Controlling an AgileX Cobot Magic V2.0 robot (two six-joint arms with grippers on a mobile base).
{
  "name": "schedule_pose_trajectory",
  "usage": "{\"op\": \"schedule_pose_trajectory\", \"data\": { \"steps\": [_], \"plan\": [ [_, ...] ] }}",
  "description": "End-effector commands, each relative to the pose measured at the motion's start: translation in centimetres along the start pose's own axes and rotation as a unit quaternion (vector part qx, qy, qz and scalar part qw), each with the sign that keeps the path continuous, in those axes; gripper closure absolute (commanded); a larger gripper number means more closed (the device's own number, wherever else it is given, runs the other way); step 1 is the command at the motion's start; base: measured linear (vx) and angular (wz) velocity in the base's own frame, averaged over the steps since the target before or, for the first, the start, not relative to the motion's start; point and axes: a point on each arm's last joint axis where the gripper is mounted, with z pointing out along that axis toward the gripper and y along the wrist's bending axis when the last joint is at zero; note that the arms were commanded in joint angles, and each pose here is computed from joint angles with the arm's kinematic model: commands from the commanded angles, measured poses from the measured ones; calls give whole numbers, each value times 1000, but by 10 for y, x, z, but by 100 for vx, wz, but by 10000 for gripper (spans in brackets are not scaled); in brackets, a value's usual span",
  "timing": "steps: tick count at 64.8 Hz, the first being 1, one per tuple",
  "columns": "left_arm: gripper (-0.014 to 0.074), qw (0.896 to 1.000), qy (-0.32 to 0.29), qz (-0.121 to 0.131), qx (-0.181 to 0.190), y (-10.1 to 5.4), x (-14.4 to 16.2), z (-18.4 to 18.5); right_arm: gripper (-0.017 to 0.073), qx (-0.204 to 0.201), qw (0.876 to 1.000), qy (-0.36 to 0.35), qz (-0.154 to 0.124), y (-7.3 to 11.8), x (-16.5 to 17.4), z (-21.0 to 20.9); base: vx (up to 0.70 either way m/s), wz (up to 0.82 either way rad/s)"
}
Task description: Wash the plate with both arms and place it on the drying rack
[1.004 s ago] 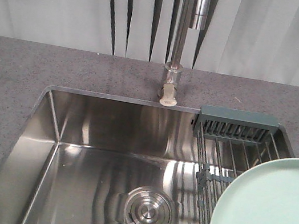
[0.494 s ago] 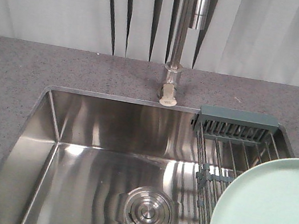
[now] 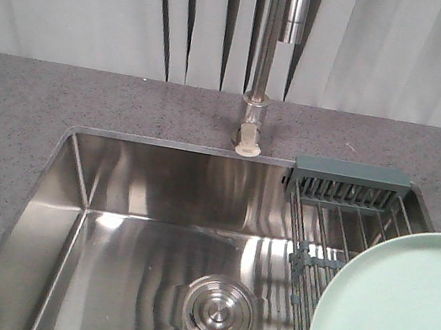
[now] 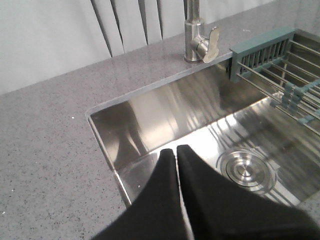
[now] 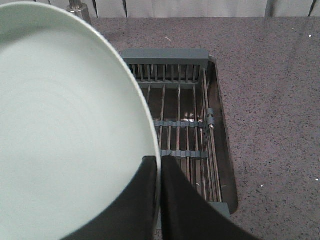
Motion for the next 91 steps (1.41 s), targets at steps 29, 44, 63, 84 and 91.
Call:
{"op": "schedule_pose_trajectory", "data": {
  "steps": [29,44,63,84,91],
  "plan": [
    [601,997,-76,-22,1,-3,-9,-7,561,-81,997,3,7,9,-90,37,0,0],
    [601,997,-74,-22,3,-3,-9,-7,561,-190,977,91,-24,15,-120,118,0,0],
    [601,997,-68,-21,6,-4,-8,-7,561,-240,953,177,-46,61,-102,197,0,0],
    [601,998,-57,-21,12,-5,-6,-7,561,-196,960,194,-48,112,-94,270,0,0],
    [601,998,-56,-21,13,-5,-6,-7,561,-171,967,180,-60,109,-109,292,0,0]
  ]
}}
